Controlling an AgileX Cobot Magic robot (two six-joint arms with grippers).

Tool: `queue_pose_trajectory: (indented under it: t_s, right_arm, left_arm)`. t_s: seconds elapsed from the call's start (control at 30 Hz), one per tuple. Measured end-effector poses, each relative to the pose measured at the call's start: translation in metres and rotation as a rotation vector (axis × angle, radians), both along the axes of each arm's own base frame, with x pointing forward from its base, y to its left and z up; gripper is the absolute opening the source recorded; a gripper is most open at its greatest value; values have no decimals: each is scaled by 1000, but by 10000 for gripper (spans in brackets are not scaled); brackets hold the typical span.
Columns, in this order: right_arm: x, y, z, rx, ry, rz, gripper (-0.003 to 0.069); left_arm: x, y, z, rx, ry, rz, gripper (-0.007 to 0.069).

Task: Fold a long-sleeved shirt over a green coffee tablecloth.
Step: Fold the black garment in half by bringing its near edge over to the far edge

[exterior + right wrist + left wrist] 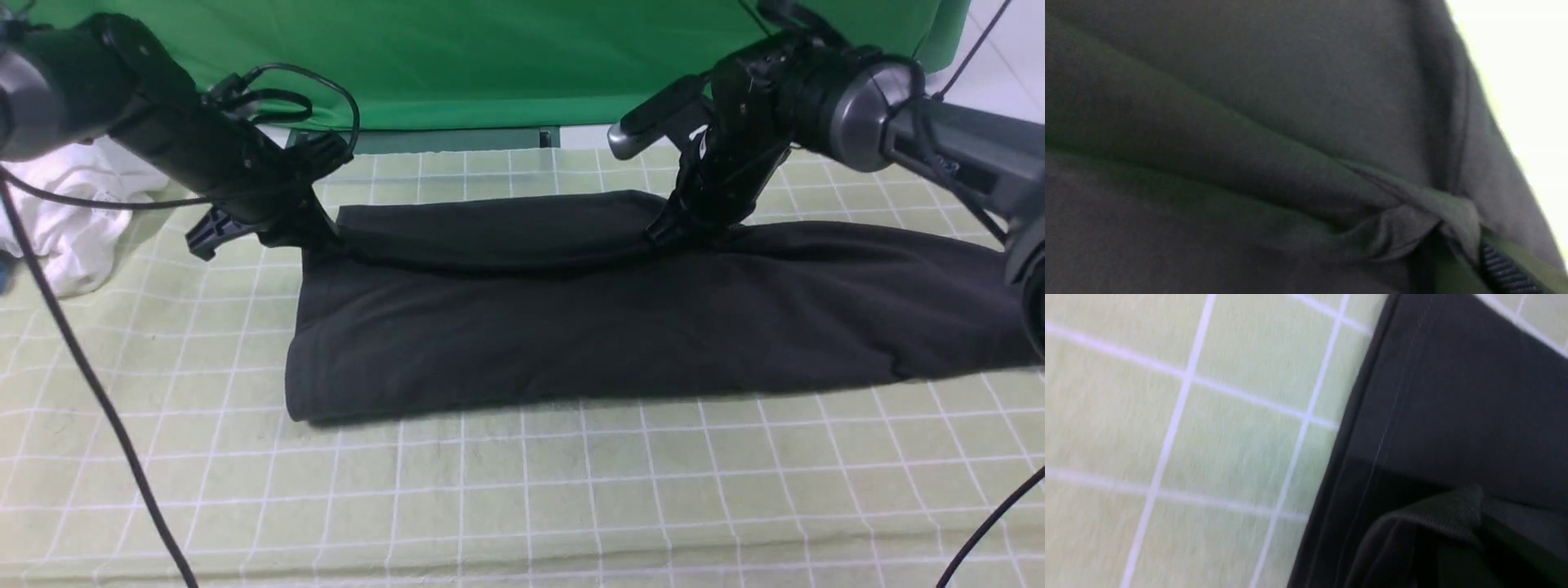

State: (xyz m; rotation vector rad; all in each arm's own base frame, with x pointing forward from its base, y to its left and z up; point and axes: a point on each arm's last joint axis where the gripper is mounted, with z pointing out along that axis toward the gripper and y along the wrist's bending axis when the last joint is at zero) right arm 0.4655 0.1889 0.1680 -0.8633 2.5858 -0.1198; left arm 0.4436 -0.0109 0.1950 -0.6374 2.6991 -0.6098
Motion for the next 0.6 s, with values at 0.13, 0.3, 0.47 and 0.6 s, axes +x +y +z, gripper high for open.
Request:
queue_pose_trajectory:
  t_s: [0.13, 0.3, 0.47, 0.6]
  right_arm:
    - [4, 0, -2, 18, -26, -18, 75]
    - [10, -2, 4, 43, -66, -35, 95]
    - [18, -6, 11, 78, -131, -50, 132]
    - [21, -5, 13, 95, -167, -47, 197]
  left_arm:
    - [14, 1, 1, 1, -31, 1, 23]
    - [21, 4, 10, 0, -67, 8, 23]
    - [24, 11, 13, 1, -91, 32, 23]
    - [26, 12, 8, 1, -86, 36, 23]
